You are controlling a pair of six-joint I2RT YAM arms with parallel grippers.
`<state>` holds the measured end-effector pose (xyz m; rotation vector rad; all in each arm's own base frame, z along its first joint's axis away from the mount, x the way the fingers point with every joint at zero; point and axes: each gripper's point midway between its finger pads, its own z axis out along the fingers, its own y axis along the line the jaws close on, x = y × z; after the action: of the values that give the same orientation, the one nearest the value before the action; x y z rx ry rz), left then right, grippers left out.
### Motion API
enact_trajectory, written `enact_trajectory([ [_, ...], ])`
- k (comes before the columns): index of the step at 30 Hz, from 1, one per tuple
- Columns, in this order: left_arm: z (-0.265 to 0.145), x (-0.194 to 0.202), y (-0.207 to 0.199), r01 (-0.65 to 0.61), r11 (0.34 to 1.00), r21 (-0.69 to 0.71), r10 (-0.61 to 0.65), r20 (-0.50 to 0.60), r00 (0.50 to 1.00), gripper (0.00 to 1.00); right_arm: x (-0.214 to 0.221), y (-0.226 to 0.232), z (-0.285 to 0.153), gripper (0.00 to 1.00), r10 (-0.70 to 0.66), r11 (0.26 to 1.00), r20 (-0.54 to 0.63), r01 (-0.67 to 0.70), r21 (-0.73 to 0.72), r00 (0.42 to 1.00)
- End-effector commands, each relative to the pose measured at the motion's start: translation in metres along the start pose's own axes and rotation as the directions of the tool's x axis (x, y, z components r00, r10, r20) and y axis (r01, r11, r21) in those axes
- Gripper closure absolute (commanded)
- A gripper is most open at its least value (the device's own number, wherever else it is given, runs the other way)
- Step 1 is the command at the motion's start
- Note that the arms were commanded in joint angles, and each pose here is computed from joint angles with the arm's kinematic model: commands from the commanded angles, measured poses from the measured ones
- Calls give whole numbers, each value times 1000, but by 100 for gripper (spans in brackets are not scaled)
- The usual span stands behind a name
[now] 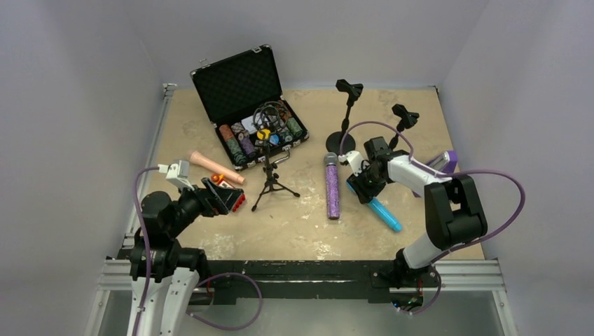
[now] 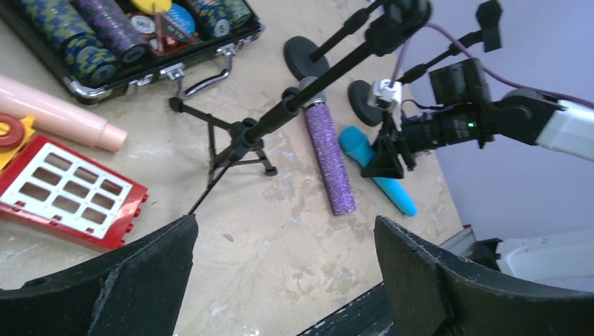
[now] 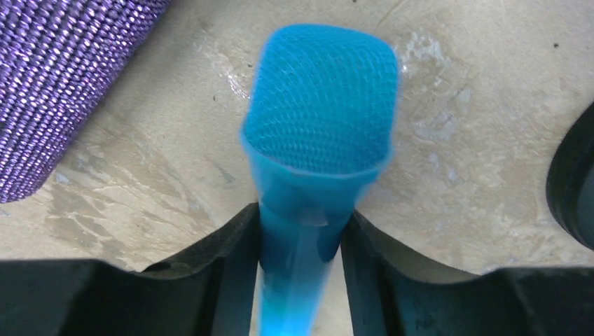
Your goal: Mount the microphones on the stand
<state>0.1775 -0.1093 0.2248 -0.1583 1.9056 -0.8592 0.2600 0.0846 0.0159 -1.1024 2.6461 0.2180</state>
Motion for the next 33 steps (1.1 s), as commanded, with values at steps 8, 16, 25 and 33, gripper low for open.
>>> enact_trajectory([
  [8,-45,-48,-115,-49,899,434,6,101,995,1,-37,27,-48,95,-60,991,203,83,-102,977],
  [16,-93,-101,-196,-147,781,607,50,174,983,0,-104,80,-205,100,-182,943,610,313,-115,772],
  [25,-84,-126,-239,-140,718,682,75,124,989,0,-169,124,-359,100,-32,910,854,368,-190,519],
  [33,-4,-78,-293,-145,734,663,227,-39,973,3,-177,135,-380,100,140,842,844,386,-377,518],
])
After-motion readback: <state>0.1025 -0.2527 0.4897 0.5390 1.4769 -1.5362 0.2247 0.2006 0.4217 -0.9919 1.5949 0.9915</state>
